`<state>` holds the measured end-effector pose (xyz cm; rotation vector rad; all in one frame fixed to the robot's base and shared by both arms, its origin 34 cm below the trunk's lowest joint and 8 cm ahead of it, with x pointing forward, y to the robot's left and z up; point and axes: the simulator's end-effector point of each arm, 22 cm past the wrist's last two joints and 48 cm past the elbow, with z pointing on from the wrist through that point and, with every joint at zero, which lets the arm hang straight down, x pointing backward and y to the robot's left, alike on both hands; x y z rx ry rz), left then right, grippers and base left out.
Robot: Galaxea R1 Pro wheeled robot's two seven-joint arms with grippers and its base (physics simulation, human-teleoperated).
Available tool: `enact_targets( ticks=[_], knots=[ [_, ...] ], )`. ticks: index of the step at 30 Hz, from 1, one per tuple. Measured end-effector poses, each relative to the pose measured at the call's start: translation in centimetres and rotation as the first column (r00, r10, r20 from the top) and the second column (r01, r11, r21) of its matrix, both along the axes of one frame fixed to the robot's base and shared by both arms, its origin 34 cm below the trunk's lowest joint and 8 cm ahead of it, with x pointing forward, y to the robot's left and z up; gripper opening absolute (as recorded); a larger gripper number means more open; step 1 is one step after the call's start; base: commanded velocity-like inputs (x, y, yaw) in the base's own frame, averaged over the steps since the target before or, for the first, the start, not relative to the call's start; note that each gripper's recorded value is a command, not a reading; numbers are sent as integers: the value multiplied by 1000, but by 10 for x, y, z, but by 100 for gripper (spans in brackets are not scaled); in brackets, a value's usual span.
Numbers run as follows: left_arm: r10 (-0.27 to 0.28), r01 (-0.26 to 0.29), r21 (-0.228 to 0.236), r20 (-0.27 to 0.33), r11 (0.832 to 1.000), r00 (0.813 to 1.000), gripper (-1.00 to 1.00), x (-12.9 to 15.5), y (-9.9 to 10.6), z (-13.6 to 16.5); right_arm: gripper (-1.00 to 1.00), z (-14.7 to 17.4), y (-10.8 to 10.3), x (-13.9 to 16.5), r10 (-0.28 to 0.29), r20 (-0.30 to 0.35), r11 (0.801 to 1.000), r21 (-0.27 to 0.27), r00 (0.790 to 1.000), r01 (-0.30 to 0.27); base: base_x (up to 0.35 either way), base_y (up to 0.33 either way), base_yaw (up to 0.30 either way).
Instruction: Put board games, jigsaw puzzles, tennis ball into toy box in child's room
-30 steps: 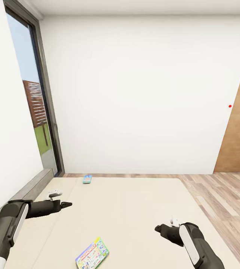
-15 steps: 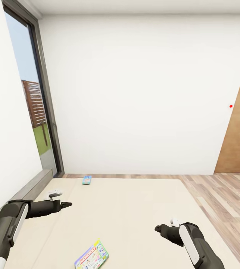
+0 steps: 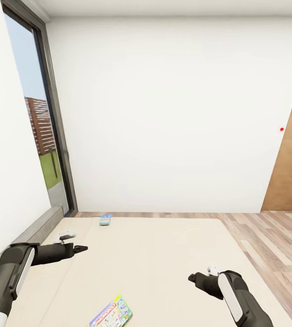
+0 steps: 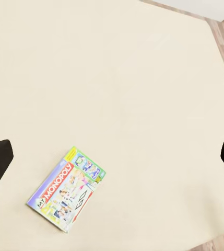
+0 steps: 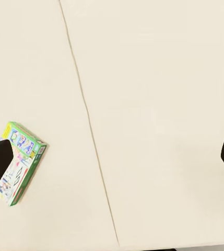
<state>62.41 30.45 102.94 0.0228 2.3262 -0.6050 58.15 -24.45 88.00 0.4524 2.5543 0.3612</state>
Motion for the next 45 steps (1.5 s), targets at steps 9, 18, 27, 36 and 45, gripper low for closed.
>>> enact_targets(
  ticks=[9,18,27,36,45],
  knots=[
    [0,0,2,0,1000,1000,100,0,0,0,100,0,0,0,0,0,1000,0,1000,0,42,7,0],
    [1,-1,3,-1,1000,1000,100,0,0,0,100,0,0,0,0,0,1000,0,1000,0,97,26,0],
    [0,0,2,-1,1000,1000,100,0,0,-1,100,0,0,0,0,0,1000,0,1000,0,19,5,0],
    [0,0,2,-1,1000,1000,100,0,0,-1,100,0,-1,0,-1,-1,1000,-2,1000,1,2,1,0],
    [-2,2,2,-2,1000,1000,100,0,-3,-1,100,0,-1,0,-2,-2,1000,1,1000,2,0,0,0]
  ],
)
